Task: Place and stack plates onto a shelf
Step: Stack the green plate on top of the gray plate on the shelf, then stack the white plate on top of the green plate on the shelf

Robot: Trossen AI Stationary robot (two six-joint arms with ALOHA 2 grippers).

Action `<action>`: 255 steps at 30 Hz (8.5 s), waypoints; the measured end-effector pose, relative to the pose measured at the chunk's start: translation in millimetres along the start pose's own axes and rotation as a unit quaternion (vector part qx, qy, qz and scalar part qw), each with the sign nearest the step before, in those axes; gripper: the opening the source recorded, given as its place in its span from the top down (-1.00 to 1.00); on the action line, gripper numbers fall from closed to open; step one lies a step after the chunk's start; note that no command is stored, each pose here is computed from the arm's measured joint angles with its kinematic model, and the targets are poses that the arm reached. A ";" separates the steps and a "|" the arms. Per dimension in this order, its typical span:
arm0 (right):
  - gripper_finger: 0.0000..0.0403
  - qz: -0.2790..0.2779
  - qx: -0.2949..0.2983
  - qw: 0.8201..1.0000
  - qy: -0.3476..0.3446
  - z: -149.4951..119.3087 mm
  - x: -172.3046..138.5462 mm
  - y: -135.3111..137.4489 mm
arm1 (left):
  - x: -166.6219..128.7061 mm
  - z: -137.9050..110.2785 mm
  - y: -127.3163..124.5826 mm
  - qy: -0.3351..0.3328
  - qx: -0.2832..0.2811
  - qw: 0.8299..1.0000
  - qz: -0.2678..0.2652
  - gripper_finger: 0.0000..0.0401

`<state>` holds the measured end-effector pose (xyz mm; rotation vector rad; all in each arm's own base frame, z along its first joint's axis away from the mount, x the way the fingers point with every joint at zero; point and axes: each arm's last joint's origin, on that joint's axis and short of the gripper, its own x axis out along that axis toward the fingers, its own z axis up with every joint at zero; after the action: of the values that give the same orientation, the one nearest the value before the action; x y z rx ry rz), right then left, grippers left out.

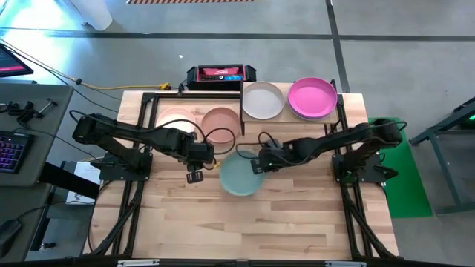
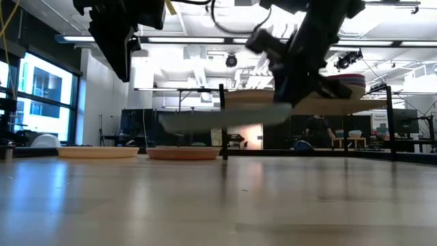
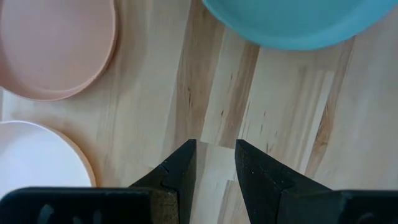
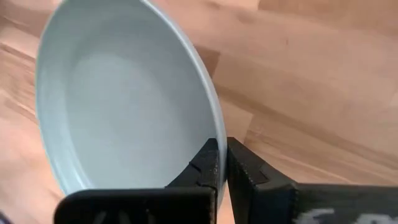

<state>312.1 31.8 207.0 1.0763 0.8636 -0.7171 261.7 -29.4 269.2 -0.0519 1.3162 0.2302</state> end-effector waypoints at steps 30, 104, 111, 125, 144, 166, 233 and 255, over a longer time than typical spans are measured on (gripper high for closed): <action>1.00 0.074 -0.011 0.932 -0.355 102.4 -159.3 -54.5 | 9.2 23.7 76.3 -0.055 -0.076 0.993 0.069 0.49; 1.00 -0.089 -0.076 0.990 -0.081 268.9 -134.6 -86.3 | 10.6 27.3 100.2 -0.077 -0.151 0.982 0.079 0.49; 1.00 -0.088 -0.073 0.990 -0.081 268.0 -123.6 -88.6 | 10.6 27.3 100.4 -0.077 -0.152 0.982 0.080 0.49; 0.99 -0.081 -0.066 0.991 -0.089 269.2 -123.4 -87.5 | 10.6 27.3 100.5 -0.077 -0.152 0.982 0.080 0.49; 0.68 -0.066 -0.081 0.988 -0.110 271.5 -122.8 -81.1 | 10.6 27.3 100.6 -0.077 -0.152 0.982 0.080 0.49; 0.68 -0.060 -0.148 0.987 -0.030 214.7 -103.8 -26.2 | 11.6 25.6 114.3 -0.073 -0.169 0.979 0.087 0.49; 0.71 -0.094 -0.251 0.961 -0.065 188.4 -126.1 -11.9 | 53.3 9.3 147.0 0.100 -0.280 0.951 0.083 0.50; 0.71 -0.095 -0.283 0.952 -0.061 188.4 -126.1 -11.8 | 113.3 -23.5 136.6 0.230 -0.298 0.921 0.097 0.50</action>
<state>286.1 -139.4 353.8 0.4363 0.9944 -0.6311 238.8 115.6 166.8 -0.5210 1.6767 0.8249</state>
